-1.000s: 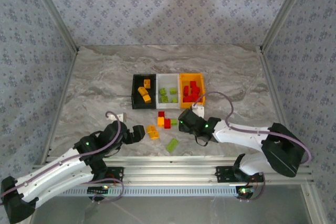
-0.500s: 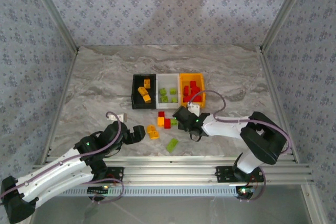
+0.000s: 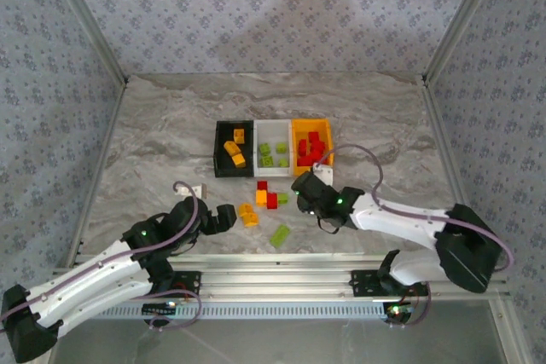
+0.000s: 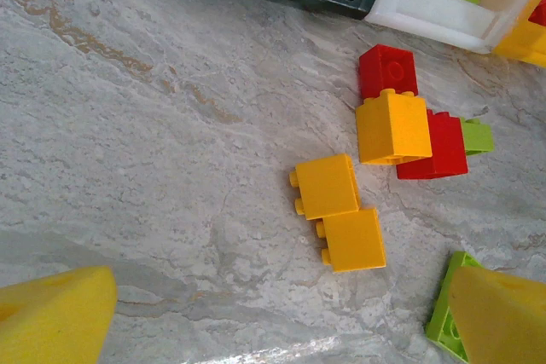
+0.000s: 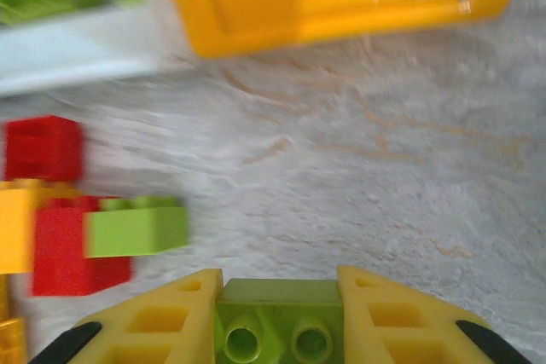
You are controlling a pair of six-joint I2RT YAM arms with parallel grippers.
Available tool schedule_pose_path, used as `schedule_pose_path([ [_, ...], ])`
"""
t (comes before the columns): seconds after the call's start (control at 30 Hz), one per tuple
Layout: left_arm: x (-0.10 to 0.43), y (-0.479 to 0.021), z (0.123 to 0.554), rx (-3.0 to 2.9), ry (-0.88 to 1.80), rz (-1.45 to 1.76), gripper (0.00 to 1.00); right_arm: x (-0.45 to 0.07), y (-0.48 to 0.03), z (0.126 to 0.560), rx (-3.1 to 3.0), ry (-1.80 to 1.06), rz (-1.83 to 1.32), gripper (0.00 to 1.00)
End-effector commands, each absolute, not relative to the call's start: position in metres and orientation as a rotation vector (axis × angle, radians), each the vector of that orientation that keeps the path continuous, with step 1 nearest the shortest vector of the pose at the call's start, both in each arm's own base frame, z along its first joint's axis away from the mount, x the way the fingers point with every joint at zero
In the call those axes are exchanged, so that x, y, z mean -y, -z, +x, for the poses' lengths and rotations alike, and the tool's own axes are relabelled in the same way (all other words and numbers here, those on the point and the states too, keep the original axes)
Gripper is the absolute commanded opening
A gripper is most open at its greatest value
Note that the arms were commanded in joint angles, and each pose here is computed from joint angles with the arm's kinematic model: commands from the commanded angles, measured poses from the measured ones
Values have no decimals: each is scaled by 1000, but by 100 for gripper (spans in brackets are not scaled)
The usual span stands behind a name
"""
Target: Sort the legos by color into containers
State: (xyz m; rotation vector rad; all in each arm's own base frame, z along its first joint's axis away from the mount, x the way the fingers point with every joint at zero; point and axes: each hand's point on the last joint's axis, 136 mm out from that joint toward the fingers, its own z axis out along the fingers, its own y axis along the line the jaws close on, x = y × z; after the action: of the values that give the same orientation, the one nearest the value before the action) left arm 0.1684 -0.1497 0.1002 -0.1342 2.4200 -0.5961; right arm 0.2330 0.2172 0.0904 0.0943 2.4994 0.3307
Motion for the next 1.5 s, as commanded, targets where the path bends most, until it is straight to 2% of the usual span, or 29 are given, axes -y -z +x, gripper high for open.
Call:
schedule_pose_path([
  [0.0,154,-105,171,-2404,614,-111,100,-238,-138,243,-2430,-385,-49,25],
  [0.17,155,-105,171,-2405,626,-114,100,-272,-162,279,-2406,-371,-124,27],
  [0.3,156,-104,169,-2413,632,-112,100,-295,-160,329,-2415,-353,-109,27],
  [0.5,154,-102,167,-2428,622,-105,100,-301,-134,385,-2462,-241,-37,28],
  [0.6,157,-102,166,-2430,637,-85,100,-306,-129,401,-2455,-215,-74,36],
  [0.67,161,-104,165,-2431,651,-55,100,-311,-132,406,-2446,-219,-80,54],
  [0.73,166,-107,165,-2439,660,-16,100,-311,-139,409,-2430,-233,-76,64],
  [0.93,193,-115,163,-2485,654,172,97,-293,-164,390,-2364,-302,-12,74],
  [1.1,243,-114,152,-2516,551,483,94,-250,-153,352,-2356,-320,94,76],
  [1.27,288,-82,130,-2568,298,826,85,-207,-144,319,-2358,-304,166,77],
  [1.47,313,-41,118,-2608,85,993,76,-172,-147,299,-2325,-319,241,78],
])
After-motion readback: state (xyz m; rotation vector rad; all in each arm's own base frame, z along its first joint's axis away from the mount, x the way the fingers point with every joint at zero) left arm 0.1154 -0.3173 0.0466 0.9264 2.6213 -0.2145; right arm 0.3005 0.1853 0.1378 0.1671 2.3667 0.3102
